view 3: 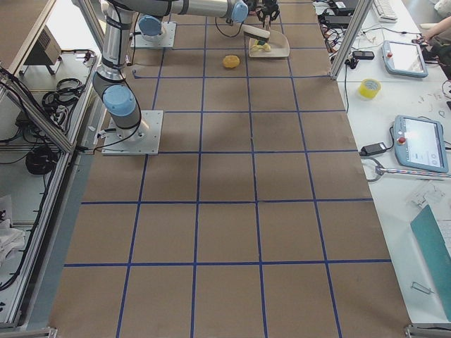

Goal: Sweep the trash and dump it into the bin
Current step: 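Brush the yellow potato toward the pan while the left gripper tilts it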

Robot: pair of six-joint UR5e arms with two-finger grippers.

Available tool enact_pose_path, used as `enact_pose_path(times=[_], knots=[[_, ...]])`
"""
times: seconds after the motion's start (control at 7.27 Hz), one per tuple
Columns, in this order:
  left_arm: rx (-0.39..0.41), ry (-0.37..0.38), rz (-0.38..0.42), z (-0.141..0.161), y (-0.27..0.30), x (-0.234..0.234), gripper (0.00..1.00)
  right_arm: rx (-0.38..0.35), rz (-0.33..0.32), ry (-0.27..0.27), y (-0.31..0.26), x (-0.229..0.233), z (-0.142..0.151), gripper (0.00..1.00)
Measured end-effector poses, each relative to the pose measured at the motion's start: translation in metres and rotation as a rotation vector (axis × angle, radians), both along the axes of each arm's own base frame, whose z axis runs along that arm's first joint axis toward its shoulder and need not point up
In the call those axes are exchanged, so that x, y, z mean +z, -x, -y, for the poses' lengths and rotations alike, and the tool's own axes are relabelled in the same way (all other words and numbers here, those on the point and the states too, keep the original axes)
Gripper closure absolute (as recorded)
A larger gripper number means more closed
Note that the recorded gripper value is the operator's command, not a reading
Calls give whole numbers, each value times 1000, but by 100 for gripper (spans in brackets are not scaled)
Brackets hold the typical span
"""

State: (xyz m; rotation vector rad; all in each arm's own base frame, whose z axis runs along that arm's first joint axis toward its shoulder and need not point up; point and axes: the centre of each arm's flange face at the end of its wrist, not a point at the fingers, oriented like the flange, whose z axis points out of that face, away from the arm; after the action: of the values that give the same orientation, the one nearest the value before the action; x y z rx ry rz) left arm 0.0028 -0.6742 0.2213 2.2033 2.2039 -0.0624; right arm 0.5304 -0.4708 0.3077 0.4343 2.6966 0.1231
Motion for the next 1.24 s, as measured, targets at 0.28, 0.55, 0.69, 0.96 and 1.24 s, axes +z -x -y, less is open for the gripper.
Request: enact_pose_path(times=[0.28,0.55,0.69,0.96,1.24], knots=[[0,0,-1,0,0,0,100,81,-56,88,1,-16,11,100],[1,0,-2,0,0,0,100,151,-125,190,6,-18,20,100],[2,-1,-3,0,0,-1,100,166,-150,231,9,-15,23,100],[2,-2,-5,-1,1,-1,100,159,-175,259,13,-9,24,100],[-4,3,-6,-3,1,4,100,153,-230,193,33,0,22,100]])
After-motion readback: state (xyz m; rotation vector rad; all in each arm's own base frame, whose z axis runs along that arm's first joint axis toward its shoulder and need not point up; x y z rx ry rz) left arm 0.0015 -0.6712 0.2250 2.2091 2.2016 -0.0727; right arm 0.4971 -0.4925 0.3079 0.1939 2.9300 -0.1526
